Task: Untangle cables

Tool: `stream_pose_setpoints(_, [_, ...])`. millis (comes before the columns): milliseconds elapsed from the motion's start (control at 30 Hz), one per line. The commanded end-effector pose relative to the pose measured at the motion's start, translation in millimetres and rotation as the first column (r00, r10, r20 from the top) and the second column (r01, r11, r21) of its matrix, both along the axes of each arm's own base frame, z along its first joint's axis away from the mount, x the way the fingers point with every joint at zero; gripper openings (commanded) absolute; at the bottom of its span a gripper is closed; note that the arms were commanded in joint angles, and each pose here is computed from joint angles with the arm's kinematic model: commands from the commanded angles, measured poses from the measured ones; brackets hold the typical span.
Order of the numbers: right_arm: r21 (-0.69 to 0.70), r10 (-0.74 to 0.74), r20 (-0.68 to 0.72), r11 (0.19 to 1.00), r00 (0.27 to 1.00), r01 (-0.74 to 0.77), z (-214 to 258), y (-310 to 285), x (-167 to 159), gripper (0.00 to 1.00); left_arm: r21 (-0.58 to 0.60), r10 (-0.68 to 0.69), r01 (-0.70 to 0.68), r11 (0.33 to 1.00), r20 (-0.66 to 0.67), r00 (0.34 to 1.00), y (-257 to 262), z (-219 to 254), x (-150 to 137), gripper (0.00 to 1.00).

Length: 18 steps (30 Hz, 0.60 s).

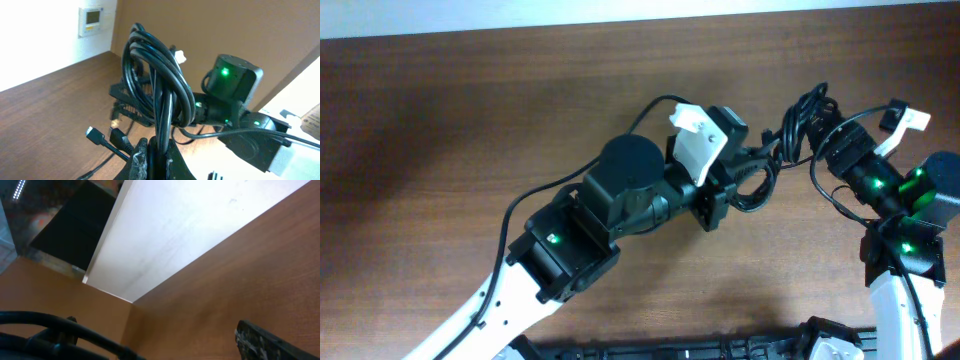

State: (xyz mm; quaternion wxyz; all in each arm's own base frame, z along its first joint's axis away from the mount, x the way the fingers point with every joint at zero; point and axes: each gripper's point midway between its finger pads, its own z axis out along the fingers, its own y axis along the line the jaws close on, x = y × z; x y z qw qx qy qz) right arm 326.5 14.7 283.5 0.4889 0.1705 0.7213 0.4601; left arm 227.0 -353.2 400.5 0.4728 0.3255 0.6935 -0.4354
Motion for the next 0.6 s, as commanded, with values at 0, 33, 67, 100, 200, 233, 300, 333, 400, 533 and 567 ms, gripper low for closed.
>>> stream_pose_setpoints(0, [-0.047,0.095,0.040,0.995,0.995,-0.094,1.8,10.9,-8.4,0.98,-0.057,0.036,-0.033,0.998,0.069,0.997,20.4,32.2,4.8,0.00])
stream_pose_setpoints(33, [-0.061,0.149,0.056,0.987,0.987,-0.145,3.1,18.0,-13.6,0.98,-0.048,0.058,-0.054,0.997,0.078,0.995,24.9,31.0,11.5,0.00])
stream_pose_setpoints(67, [-0.073,0.186,0.068,0.981,0.980,-0.181,3.9,22.8,-17.4,0.98,-0.038,0.077,-0.073,0.997,0.088,0.993,28.8,29.7,16.9,0.00])
stream_pose_setpoints(100, [-0.091,0.239,0.088,0.969,0.967,-0.231,5.7,29.5,-23.1,0.98,-0.029,0.088,-0.086,0.996,0.101,0.991,31.6,29.0,20.7,0.00])
stream_pose_setpoints(200, [-0.130,0.385,0.143,0.921,0.912,-0.368,12.2,47.0,-41.6,0.98,0.012,0.098,-0.102,0.995,0.179,0.979,38.5,27.3,29.1,0.00])
stream_pose_setpoints(233, [-0.140,0.429,0.160,0.902,0.889,-0.409,15.2,51.9,-47.9,0.98,0.032,0.092,-0.101,0.994,0.215,0.972,39.7,26.3,30.3,0.00])
stream_pose_setpoints(300, [-0.170,0.502,0.196,0.864,0.843,-0.475,21.6,59.5,-59.2,0.99,0.075,0.073,-0.097,0.992,0.278,0.958,40.6,23.4,30.9,0.00])
stream_pose_setpoints(333, [-0.183,0.527,0.208,0.848,0.824,-0.497,23.8,62.0,-63.5,0.99,0.092,0.063,-0.095,0.991,0.302,0.951,40.8,21.9,30.8,0.00])
stream_pose_setpoints(400, [-0.192,0.564,0.217,0.825,0.797,-0.532,25.4,65.6,-70.3,0.99,0.139,0.035,-0.091,0.986,0.363,0.931,41.2,18.3,30.5,0.00])
stream_pose_setpoints(533, [-0.191,0.580,0.217,0.814,0.785,-0.548,25.5,67.2,-73.4,0.99,0.215,-0.012,-0.097,0.972,0.455,0.890,42.9,12.0,31.4,0.00])
stream_pose_setpoints(567, [-0.192,0.580,0.217,0.814,0.785,-0.548,25.5,67.1,-73.4,0.99,0.236,0.000,-0.125,0.964,0.469,0.883,46.0,9.2,35.4,0.00])
